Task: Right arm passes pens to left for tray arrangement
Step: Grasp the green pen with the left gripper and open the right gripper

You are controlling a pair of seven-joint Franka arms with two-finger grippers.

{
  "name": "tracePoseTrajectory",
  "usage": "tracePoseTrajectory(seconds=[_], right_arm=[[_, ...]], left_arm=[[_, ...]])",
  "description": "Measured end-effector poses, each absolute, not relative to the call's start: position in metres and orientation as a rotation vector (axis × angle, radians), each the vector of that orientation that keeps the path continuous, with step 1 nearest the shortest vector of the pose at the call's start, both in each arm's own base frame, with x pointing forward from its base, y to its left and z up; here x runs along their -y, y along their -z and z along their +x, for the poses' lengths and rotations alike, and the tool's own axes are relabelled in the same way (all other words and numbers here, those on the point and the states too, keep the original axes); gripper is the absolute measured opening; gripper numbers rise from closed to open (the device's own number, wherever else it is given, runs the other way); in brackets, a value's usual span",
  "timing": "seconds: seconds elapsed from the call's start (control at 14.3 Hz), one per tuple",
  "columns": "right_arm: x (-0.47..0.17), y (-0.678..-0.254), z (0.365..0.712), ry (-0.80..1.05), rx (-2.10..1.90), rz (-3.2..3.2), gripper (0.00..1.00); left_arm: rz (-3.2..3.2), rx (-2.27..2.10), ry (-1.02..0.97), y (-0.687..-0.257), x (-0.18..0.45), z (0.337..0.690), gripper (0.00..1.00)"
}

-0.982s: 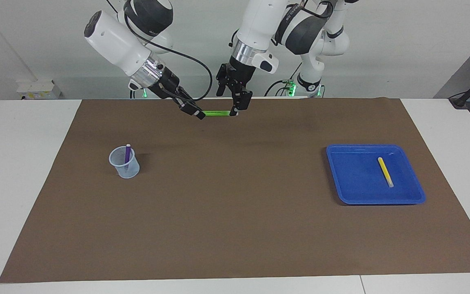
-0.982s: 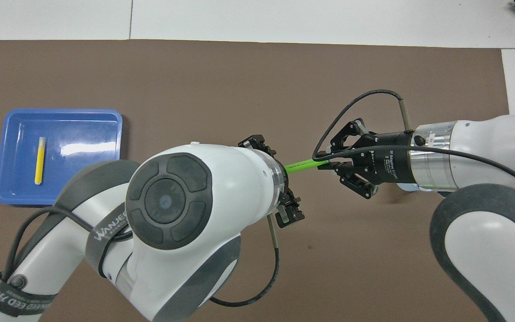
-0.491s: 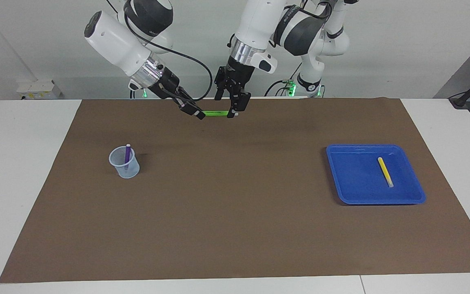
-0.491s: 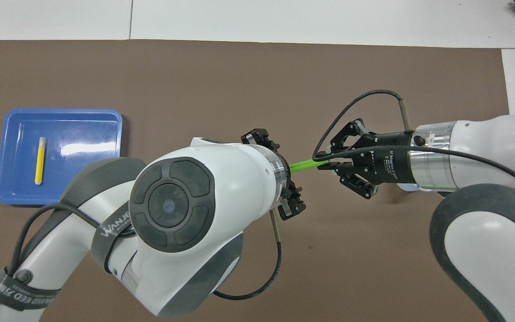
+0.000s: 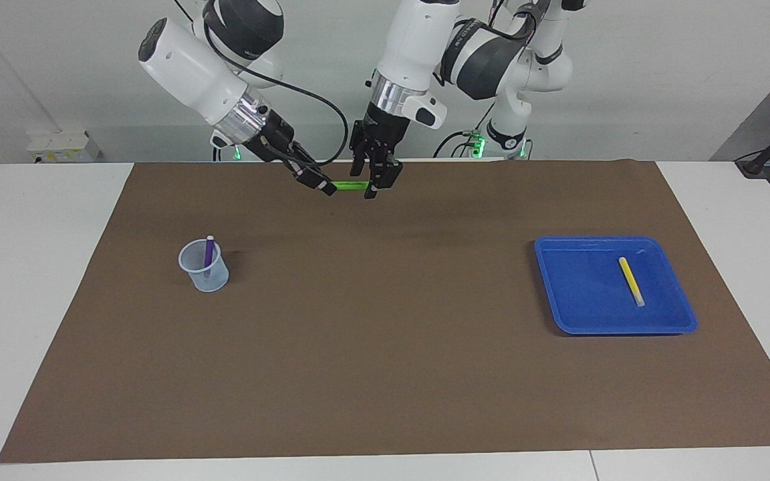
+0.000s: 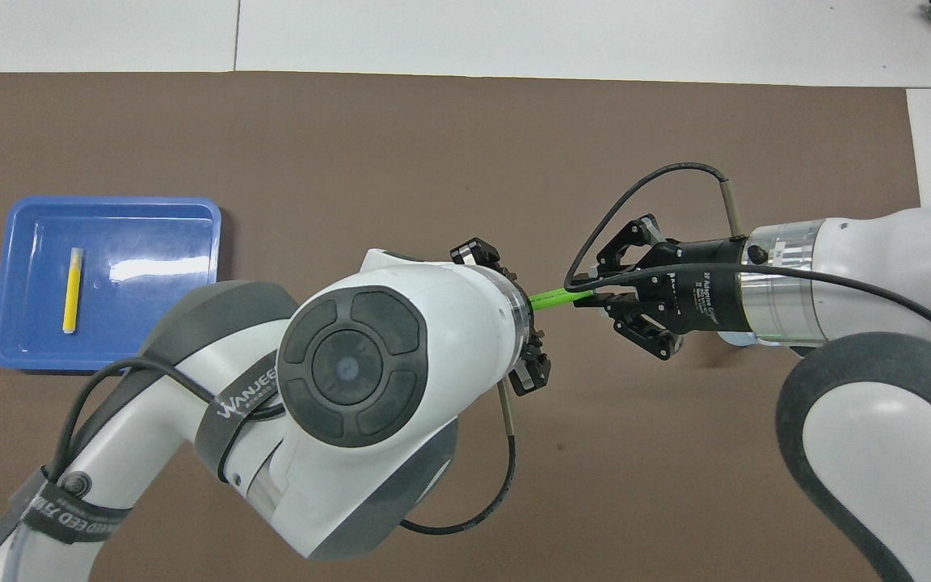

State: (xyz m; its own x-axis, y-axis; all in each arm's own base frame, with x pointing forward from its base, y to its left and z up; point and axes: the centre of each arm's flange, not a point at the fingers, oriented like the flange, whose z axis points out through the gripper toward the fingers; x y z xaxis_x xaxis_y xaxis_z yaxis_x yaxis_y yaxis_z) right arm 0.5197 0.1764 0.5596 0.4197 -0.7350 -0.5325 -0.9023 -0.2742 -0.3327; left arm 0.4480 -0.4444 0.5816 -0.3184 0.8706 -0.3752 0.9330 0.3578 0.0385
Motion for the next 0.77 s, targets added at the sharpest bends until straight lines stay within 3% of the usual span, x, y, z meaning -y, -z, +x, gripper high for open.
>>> tracePoseTrajectory(seconds=[0.07,0.21,0.35,0.77], right_arm=[[-0.1770,-0.5595,0.5195,-0.366,-1.379,-2.085,0.17],[-0.1789,-0.5595,0.5188,-0.368,-1.376,-2.087,0.17],[-0.1799,-0.5594,0.5185,-0.369,-1.374,-2.089,0.17],[-0.1805,-0.5590,0.5172,-0.379,-1.372,-2.094,0.17]], left_arm=[[1.598,-2.301,0.260,-0.5804,0.4440,0.4473,0.52],[1.613,-2.316,0.256,-0.5781,0.4435,0.4457,0.50],[1.616,-2.318,0.255,-0.5777,0.4434,0.4453,0.40],[1.642,-2.312,0.228,-0.5801,0.4457,0.4424,0.37]])
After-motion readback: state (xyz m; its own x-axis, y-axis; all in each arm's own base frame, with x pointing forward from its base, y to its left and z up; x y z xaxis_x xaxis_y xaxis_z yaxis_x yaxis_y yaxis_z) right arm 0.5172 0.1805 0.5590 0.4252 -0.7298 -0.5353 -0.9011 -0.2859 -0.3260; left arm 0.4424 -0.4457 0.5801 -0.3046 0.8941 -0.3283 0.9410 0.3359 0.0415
